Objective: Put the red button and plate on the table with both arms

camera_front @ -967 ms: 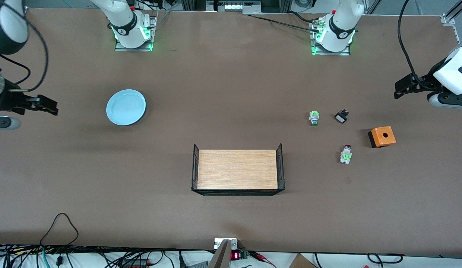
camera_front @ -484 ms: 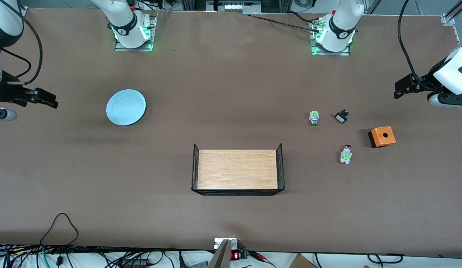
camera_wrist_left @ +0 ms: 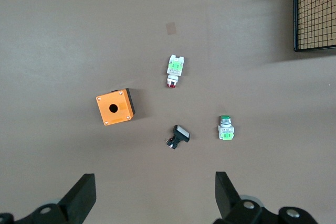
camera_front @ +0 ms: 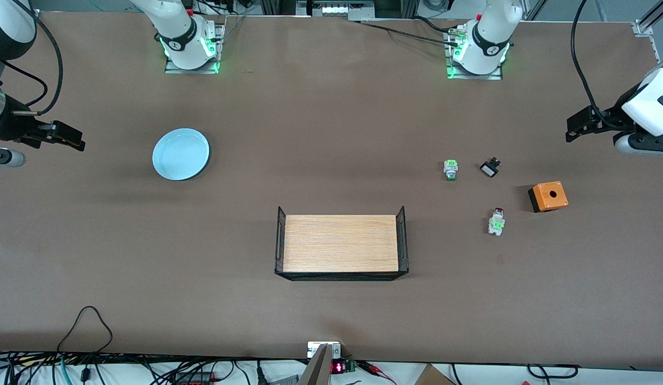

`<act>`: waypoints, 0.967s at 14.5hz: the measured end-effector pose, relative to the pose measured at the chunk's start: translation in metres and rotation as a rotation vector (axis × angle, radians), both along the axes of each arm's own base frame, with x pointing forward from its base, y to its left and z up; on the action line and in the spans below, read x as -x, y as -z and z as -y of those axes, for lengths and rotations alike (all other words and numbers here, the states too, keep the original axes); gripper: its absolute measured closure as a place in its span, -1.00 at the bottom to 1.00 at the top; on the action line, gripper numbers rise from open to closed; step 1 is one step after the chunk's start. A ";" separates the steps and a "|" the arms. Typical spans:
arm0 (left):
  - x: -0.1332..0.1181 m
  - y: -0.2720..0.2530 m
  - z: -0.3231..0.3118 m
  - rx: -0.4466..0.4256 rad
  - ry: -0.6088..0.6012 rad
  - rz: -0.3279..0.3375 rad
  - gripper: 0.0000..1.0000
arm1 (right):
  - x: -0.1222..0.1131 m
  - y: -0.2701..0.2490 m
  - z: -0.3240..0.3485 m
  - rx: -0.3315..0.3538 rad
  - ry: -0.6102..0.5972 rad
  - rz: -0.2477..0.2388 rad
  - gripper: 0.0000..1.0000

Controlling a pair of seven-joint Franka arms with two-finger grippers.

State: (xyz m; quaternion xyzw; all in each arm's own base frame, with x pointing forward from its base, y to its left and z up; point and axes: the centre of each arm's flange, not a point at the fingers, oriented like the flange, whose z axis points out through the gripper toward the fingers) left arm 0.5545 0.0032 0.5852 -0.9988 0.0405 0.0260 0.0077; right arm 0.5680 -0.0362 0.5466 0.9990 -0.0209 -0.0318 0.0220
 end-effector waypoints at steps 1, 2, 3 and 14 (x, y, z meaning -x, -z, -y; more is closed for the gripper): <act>0.000 0.000 0.000 0.000 0.000 0.000 -1.00 | 0.000 -0.001 0.000 0.000 0.000 0.003 -1.00; 0.000 0.000 0.000 0.000 0.000 0.000 -1.00 | 0.000 -0.001 0.000 0.000 -0.001 0.005 -1.00; 0.000 0.000 0.000 0.000 0.000 0.000 -1.00 | -0.001 -0.002 0.000 0.000 -0.001 0.007 -1.00; 0.000 0.000 0.000 0.000 0.000 0.000 -1.00 | 0.002 -0.032 -0.005 0.000 -0.009 0.026 -1.00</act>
